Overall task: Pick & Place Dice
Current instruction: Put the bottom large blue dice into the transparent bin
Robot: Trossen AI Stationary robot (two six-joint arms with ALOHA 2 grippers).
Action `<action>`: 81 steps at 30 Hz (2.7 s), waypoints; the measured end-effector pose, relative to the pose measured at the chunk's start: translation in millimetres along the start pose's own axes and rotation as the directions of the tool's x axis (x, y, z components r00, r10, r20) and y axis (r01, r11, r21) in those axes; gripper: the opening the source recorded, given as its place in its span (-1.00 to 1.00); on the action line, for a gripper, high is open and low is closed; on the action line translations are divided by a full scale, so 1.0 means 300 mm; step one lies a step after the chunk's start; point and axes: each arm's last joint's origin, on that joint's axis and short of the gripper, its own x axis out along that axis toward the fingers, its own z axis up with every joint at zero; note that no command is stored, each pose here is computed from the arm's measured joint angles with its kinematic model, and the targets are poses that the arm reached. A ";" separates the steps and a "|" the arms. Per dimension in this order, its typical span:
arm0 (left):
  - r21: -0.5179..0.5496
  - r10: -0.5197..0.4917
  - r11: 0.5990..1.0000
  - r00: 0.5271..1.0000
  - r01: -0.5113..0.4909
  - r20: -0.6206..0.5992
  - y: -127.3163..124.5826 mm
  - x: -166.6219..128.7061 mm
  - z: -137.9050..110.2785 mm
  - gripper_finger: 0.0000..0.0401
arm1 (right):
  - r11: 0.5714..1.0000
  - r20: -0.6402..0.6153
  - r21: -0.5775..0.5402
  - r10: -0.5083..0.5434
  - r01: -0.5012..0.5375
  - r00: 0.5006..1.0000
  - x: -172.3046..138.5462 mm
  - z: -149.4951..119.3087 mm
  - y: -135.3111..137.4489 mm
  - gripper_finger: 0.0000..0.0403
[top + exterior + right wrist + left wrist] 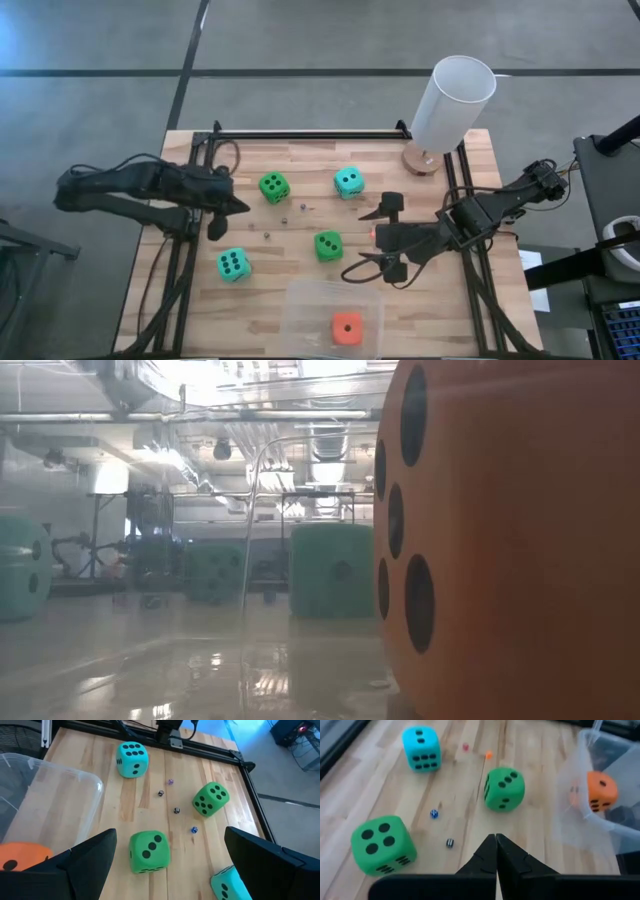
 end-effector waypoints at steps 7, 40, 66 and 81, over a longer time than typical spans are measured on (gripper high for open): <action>-0.016 0.060 0.998 0.973 -0.066 -0.224 -0.019 0.049 0.054 -1.00 | 0.996 -0.008 0.088 -0.003 0.004 1.000 -0.006 -0.004 -0.008 0.82; -0.158 0.109 0.963 0.855 -0.216 -0.506 -0.020 0.133 0.038 -0.75 | 0.991 -0.039 0.115 0.077 -0.072 0.996 -0.001 -0.010 0.005 0.82; -0.151 0.027 0.980 0.845 -0.127 -0.535 -0.066 0.129 0.022 -0.27 | 0.985 -0.050 0.114 0.139 -0.133 0.989 0.001 -0.011 0.007 0.82; -0.075 0.073 0.989 0.860 -0.128 -0.505 -0.212 0.100 -0.036 -0.26 | 0.985 -0.050 0.114 0.139 -0.133 0.989 0.001 -0.011 0.007 0.82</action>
